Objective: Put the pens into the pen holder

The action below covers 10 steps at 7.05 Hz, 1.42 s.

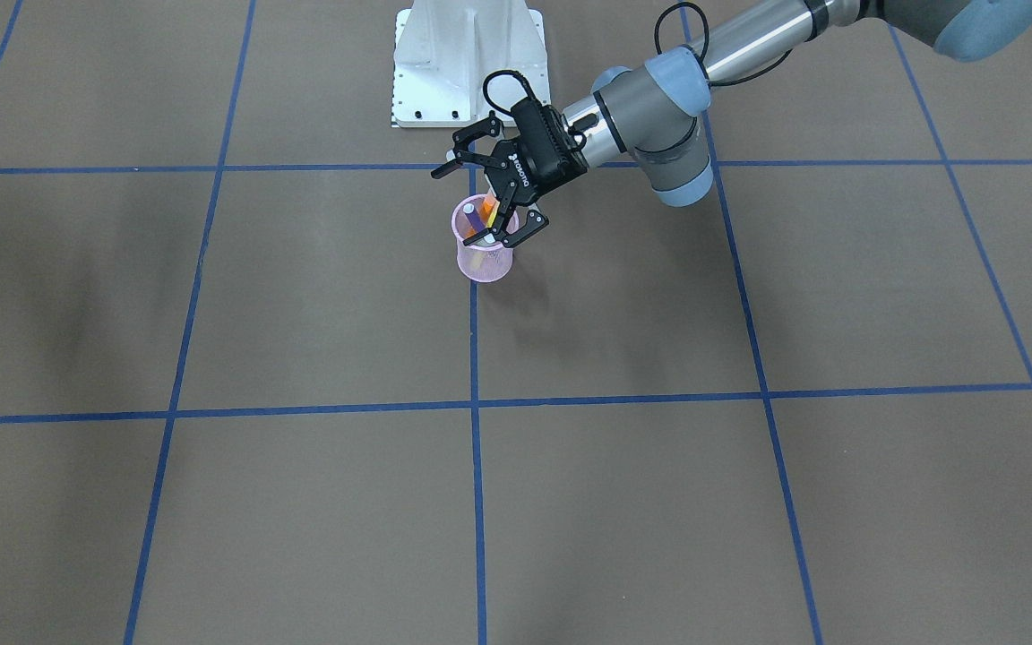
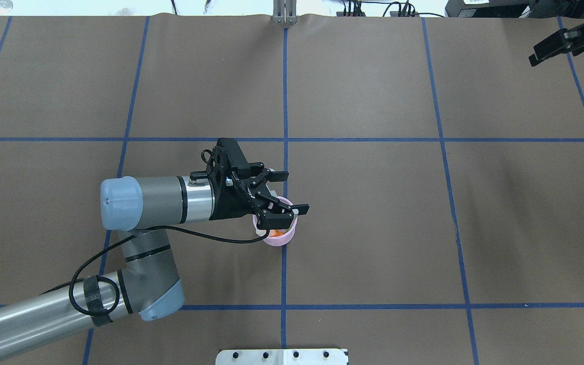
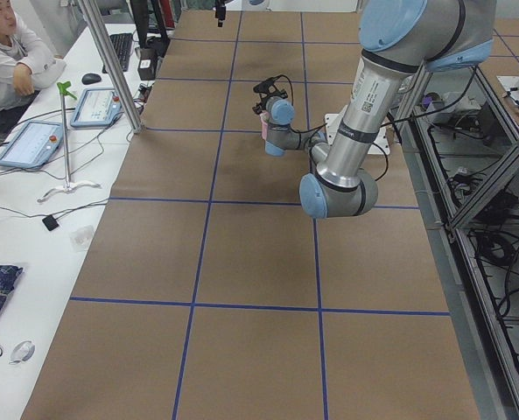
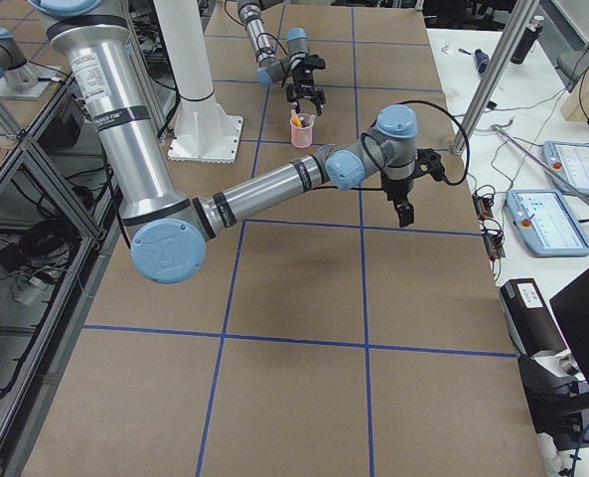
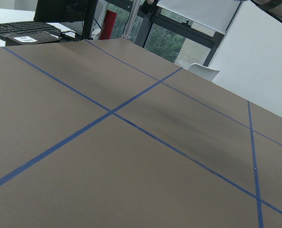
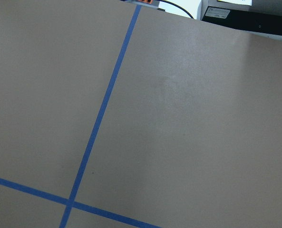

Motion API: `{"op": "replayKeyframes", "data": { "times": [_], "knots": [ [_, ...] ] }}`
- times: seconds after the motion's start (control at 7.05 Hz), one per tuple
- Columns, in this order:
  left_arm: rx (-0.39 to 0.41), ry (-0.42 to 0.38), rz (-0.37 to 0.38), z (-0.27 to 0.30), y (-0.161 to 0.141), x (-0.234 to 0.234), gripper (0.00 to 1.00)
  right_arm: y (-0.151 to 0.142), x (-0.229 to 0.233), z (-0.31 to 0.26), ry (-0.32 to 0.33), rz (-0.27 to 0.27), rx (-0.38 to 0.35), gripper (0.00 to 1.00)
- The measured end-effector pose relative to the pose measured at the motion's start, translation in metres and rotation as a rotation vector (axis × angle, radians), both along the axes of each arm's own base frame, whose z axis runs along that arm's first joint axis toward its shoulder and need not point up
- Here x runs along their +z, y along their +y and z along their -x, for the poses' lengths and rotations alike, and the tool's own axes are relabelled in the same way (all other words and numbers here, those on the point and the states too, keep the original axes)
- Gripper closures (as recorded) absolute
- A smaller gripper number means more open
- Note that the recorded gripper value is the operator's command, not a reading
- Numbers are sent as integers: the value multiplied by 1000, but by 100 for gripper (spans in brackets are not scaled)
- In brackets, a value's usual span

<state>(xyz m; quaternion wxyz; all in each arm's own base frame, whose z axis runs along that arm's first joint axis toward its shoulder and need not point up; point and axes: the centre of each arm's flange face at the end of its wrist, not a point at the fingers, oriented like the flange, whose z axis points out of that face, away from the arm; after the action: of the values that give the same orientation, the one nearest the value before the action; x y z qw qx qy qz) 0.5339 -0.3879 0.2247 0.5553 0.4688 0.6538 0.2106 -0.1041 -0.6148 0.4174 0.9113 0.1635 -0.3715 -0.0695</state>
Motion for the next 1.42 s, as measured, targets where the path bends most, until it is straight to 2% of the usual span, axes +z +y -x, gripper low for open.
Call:
{"op": "replayKeyframes", "data": {
  "times": [0.28, 0.57, 0.71, 0.99, 1.28, 1.42],
  "knots": [
    [-32, -107, 58, 21, -38, 2, 1, -8, 22, -30, 1, 12, -5, 1],
    [-20, -280, 154, 72, -86, 11, 2, -8, 73, -76, 9, 44, -16, 0],
    [2, -369, 227, 115, -114, 19, 2, 5, 106, -100, 18, 72, -10, 0],
    [56, -493, 379, 220, -167, 56, 2, 54, 178, -138, 35, 161, 12, 0],
    [74, -601, 426, 329, -190, 142, 1, 96, 223, -167, 47, 198, 2, 0],
    [66, -657, 437, 374, -195, 179, 1, 107, 231, -176, 47, 228, 7, 0]
  ]
}}
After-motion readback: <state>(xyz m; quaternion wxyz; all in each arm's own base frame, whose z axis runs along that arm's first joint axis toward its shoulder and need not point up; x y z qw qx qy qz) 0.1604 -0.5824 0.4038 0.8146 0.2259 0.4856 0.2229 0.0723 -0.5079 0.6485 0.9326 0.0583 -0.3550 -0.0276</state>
